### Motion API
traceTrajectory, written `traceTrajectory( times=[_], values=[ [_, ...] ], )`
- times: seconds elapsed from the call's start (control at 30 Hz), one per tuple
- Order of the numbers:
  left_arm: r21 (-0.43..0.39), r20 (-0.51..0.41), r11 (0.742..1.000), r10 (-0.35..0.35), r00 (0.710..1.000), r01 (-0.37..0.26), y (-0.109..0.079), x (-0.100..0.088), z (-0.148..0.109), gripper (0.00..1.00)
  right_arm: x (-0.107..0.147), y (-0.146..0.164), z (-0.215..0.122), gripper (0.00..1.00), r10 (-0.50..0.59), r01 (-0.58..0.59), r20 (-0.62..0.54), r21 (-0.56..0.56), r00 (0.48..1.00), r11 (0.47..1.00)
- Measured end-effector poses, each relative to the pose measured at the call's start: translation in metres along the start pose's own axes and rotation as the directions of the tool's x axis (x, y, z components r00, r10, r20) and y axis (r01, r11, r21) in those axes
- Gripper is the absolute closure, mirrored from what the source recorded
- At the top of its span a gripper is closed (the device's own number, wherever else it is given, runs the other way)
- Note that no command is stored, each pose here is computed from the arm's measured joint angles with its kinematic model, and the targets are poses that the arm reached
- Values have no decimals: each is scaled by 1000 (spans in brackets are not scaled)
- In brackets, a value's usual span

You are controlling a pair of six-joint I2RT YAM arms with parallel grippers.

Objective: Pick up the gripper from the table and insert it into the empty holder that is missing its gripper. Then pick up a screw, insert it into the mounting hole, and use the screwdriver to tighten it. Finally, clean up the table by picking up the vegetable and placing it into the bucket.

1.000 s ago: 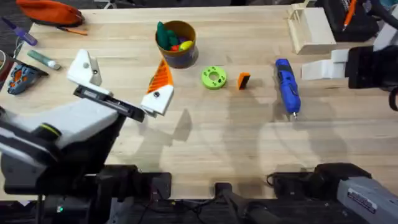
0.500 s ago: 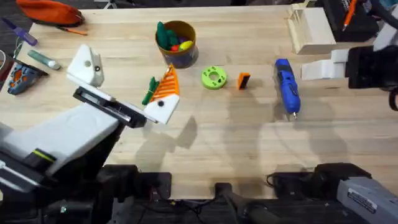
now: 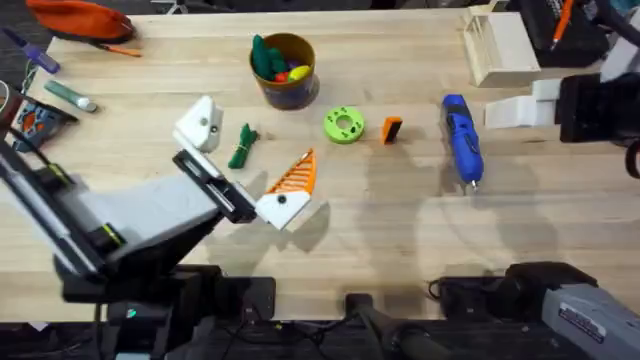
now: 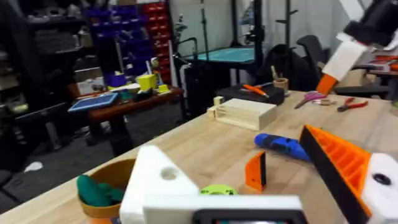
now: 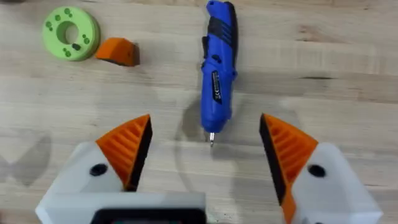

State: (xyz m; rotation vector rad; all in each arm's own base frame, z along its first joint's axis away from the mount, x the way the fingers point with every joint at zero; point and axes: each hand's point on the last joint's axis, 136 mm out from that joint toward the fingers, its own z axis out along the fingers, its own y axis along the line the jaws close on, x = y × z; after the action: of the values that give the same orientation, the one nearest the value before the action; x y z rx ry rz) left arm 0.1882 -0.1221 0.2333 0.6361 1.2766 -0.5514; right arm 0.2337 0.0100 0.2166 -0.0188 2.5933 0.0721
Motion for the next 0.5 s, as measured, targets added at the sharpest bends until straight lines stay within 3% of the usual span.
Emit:
traceTrajectory(
  times=[0.17,0.5],
  values=[
    [55,-10,998,-15,1000,16,-9,16,0,14,0,0,0,8,0,0,0,0,1000,1000],
    [165,-56,983,-70,996,78,-29,25,-2,14,0,0,0,8,0,0,0,0,1000,1000]
  ],
)
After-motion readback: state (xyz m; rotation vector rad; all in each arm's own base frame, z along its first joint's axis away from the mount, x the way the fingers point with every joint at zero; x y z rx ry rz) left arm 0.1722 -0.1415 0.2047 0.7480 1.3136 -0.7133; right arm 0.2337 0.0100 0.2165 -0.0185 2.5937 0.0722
